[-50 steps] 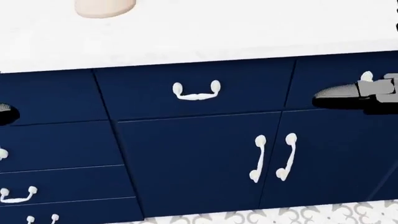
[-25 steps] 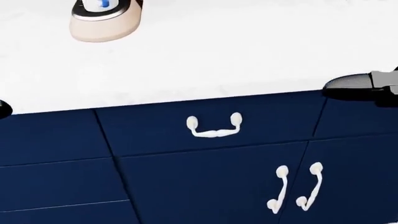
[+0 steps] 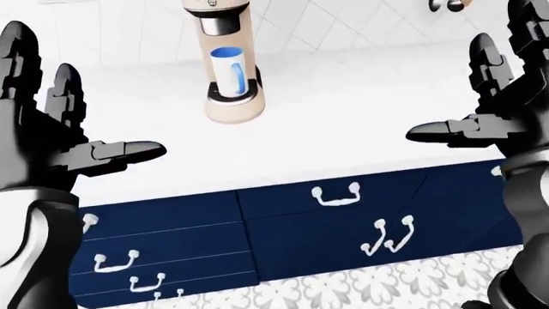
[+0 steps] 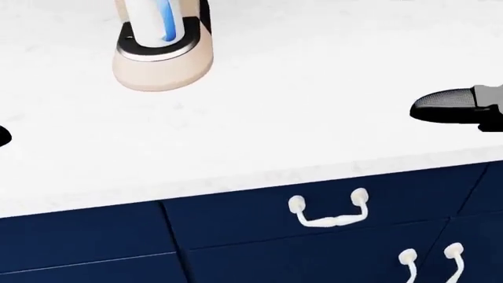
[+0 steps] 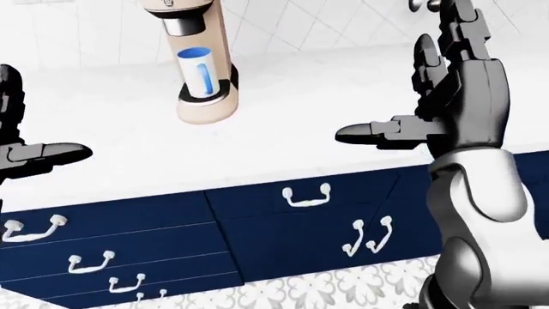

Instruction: Pick the mug from under the coffee machine dispenser and place it on the counter.

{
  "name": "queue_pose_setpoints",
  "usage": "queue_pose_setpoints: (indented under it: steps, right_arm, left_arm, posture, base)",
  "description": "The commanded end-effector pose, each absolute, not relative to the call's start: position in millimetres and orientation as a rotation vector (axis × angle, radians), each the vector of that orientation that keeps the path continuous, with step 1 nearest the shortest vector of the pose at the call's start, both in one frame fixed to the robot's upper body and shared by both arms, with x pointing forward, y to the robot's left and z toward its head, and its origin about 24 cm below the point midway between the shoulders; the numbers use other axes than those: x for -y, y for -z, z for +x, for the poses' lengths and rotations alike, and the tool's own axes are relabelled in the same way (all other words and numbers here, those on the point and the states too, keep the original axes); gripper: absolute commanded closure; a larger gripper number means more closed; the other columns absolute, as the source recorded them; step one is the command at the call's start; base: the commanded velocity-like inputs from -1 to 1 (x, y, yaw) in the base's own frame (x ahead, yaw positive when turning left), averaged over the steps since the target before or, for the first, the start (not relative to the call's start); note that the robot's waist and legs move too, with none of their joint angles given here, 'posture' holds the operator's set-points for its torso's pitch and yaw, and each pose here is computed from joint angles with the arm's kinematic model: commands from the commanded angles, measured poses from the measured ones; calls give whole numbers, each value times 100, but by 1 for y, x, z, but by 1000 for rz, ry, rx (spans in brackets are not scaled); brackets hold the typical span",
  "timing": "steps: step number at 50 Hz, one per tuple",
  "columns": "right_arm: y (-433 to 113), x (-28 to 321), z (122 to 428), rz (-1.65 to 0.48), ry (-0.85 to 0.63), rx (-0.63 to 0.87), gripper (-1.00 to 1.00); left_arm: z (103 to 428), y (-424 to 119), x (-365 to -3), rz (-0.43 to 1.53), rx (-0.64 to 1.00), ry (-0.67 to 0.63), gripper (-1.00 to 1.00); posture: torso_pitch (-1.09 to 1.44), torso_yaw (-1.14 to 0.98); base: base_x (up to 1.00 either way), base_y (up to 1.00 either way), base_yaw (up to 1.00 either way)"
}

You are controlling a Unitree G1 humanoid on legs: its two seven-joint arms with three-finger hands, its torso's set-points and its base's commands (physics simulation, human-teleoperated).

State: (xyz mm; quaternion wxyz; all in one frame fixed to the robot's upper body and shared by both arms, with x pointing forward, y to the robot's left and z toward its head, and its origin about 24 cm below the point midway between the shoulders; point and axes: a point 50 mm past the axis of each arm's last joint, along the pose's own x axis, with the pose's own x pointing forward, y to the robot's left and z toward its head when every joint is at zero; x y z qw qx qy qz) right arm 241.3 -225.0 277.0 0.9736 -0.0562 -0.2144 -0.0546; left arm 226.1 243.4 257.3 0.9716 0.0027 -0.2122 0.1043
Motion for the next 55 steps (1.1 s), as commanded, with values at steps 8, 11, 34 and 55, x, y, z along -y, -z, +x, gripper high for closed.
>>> queue_pose_setpoints:
  steps: [8, 11, 34, 55]
  right_arm:
    - [-291, 224, 235, -134, 112, 507, -100]
    - [-291, 224, 234, -137, 113, 507, -100]
    - [-291, 224, 234, -150, 120, 520, -100]
    - [-284, 230, 238, -157, 150, 488, -100]
  left_arm:
    - [223, -267, -242, 16, 487, -211, -100]
    - [222, -267, -242, 18, 488, -212, -100]
    - [220, -268, -241, 15, 485, -205, -100]
    - [226, -248, -211, -102, 314, -45, -100]
  posture:
    - [0, 0]
    - [0, 0]
    - [0, 0]
    - [0, 0]
  base:
    - [20, 36, 0]
    - [20, 34, 0]
    - [10, 14, 0]
    - [0, 0, 0]
